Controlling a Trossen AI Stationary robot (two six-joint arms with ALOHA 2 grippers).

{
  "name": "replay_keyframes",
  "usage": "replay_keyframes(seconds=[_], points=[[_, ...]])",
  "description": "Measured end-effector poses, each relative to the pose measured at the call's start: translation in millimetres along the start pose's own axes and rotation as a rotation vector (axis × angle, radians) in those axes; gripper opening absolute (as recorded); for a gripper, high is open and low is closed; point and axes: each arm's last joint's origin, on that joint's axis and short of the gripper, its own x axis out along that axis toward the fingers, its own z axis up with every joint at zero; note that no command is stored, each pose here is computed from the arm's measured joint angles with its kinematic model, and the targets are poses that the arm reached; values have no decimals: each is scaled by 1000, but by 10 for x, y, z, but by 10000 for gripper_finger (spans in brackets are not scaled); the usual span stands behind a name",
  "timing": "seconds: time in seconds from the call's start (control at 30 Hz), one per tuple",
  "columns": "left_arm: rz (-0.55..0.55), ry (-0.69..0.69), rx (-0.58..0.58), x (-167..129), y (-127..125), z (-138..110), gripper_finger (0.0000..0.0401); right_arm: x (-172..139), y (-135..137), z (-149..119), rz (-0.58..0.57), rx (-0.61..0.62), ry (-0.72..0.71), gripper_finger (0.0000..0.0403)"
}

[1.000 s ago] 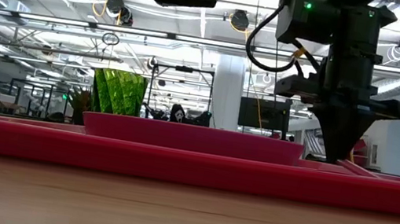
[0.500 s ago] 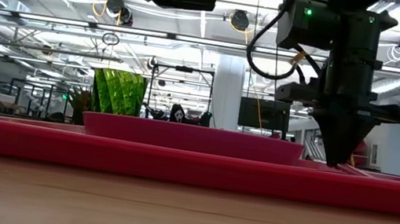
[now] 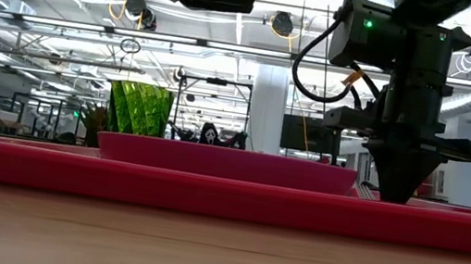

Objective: Pick and place plate/cup/fork/spoon on tray
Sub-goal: Put the pink fork on the red serving tray to the right of the blue spoon

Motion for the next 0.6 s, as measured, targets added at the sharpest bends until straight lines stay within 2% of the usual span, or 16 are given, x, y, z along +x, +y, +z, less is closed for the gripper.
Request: replay_keyframes(seconds=[0.33, 0.6], points=[[-2, 6, 1, 0, -2, -6, 214, 1, -7, 0, -6, -1, -1, 8], [-2, 8, 2, 0, -2, -8, 214, 4, -18, 1, -17, 25, -7, 48]])
